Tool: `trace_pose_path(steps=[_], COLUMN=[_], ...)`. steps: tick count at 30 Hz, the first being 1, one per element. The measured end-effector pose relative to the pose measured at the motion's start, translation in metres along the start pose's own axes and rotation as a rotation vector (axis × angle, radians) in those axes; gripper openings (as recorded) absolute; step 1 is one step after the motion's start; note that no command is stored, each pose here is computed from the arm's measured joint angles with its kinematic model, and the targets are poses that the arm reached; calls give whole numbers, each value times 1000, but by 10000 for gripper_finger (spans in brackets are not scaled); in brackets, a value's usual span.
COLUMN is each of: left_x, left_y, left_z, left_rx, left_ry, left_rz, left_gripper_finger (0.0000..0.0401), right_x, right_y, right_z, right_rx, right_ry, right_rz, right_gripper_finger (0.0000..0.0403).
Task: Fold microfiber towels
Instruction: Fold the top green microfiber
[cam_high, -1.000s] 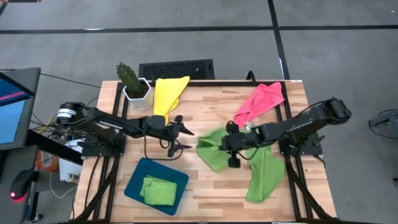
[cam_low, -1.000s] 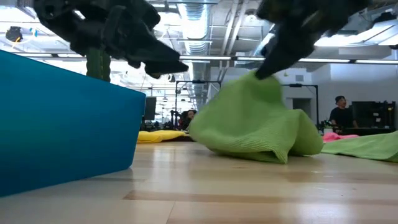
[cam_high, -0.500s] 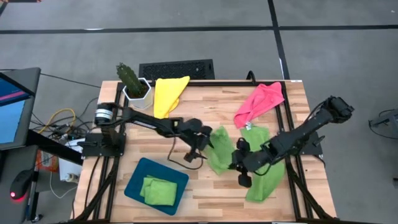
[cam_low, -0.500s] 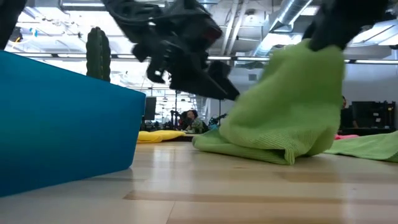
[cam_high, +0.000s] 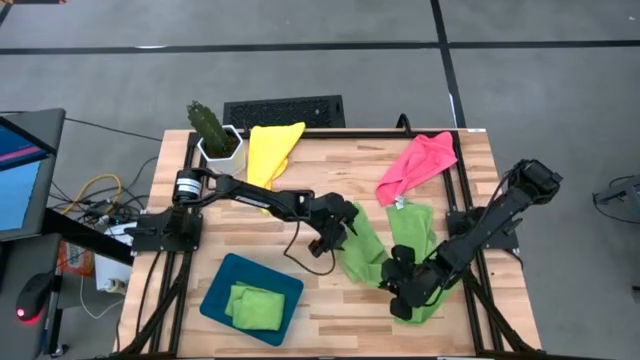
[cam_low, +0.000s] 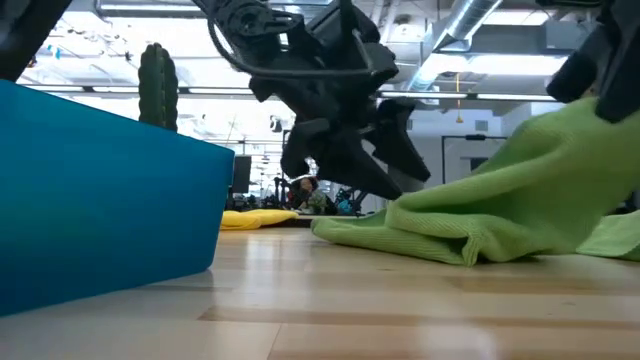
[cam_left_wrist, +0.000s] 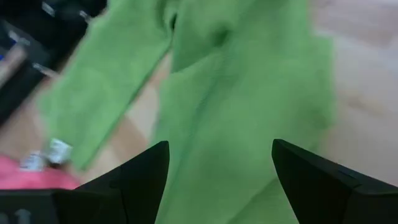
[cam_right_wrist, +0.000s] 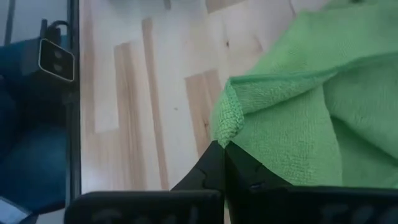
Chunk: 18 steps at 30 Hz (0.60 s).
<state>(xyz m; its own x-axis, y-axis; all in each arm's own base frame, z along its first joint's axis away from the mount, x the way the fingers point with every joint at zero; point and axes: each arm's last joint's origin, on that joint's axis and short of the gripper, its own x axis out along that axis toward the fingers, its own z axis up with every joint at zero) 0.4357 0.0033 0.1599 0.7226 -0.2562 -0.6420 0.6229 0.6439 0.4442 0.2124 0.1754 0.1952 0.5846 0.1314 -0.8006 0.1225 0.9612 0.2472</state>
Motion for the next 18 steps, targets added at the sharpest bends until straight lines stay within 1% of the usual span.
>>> trace_pose_path(steps=[2,4,6,8,9,11,14,16,18], left_x=[4,6,13,17,22,27,31,29,28], left_y=[6,8,16,21,25,29,36,37,38], left_z=[-4,-11,-16,-21,-22,-25,-22,-20,-19], left_rx=[38,38,59,46,48,30,25,21,17], left_ry=[18,73,100,138,137,177,221,258,266], left_rz=[28,13,40,11,19,-22,-64,-114,-130], left_gripper_finger=[277,277,277,277,277,277,273,260,239], right_x=[1,0,0,0,0,0,0,0,0], right_y=[1,3,3,3,4,5,5,4,3], right_z=[-2,-3,-3,-3,-3,-3,-4,-4,-5], right_rx=[1,2,8,10,9,10,14,14,9], right_ry=[8,4,4,1,0,-3,0,1,11], right_rz=[-2,6,8,12,15,20,16,15,3], right_gripper_finger=[20,22,22,19,17,16,17,19,19])
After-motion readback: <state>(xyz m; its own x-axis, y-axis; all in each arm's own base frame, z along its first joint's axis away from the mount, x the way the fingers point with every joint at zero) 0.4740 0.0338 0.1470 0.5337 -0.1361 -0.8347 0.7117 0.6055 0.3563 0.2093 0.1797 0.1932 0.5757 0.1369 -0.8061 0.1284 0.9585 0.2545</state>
